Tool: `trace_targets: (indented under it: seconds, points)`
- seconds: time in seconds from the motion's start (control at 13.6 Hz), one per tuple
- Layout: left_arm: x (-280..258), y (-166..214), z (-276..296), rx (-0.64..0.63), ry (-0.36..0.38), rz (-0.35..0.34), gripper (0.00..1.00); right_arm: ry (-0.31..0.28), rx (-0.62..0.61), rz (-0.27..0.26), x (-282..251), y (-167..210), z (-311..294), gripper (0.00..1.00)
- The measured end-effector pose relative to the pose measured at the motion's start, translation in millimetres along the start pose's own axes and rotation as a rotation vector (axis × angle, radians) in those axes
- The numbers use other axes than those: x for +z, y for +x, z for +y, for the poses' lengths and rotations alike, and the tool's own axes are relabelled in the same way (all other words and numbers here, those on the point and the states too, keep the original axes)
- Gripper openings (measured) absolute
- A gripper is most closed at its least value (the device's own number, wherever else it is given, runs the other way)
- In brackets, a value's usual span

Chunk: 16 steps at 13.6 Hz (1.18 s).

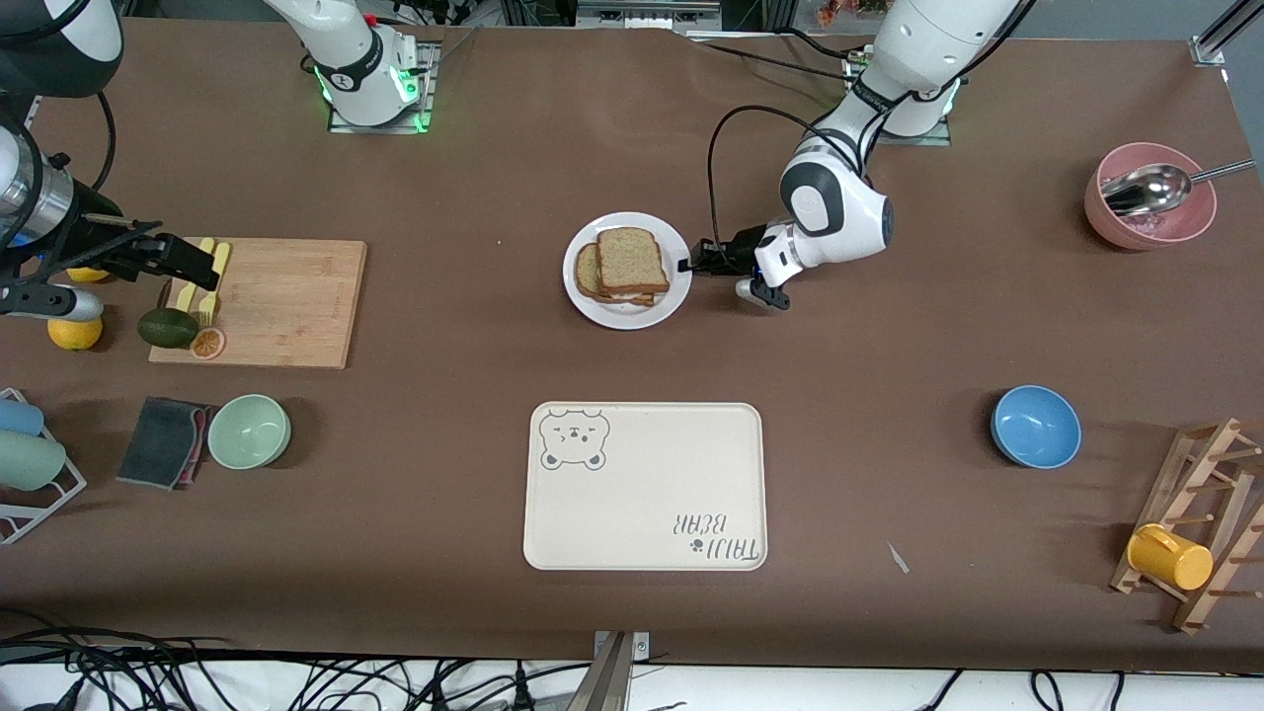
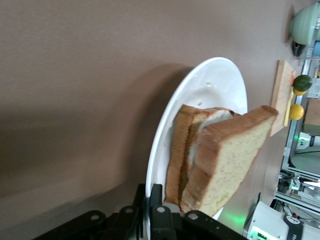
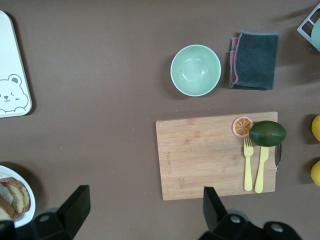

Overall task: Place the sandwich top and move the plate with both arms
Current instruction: 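Grip the white plate rim with the left gripper, then slide the plate with the left gripper onto the bear tray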

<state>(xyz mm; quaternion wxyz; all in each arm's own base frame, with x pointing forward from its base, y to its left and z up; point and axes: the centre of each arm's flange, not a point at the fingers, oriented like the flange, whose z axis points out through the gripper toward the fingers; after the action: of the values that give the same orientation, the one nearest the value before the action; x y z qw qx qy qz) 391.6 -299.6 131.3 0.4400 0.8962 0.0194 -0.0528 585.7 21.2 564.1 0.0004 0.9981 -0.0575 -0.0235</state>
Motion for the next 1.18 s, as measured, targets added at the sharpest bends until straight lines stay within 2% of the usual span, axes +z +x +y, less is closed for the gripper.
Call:
trace_targets:
  seconds: [0.52, 1.18]
  points:
    - [4, 0, -2, 0.010, -0.039, 0.056, 0.05, 0.000, 0.015, 0.001, 0, 0, 0, 1.00]
    - [-11, 31, 11, -0.001, -0.057, 0.124, 0.05, -0.025, 0.014, 0.006, 0, 1, 4, 1.00]
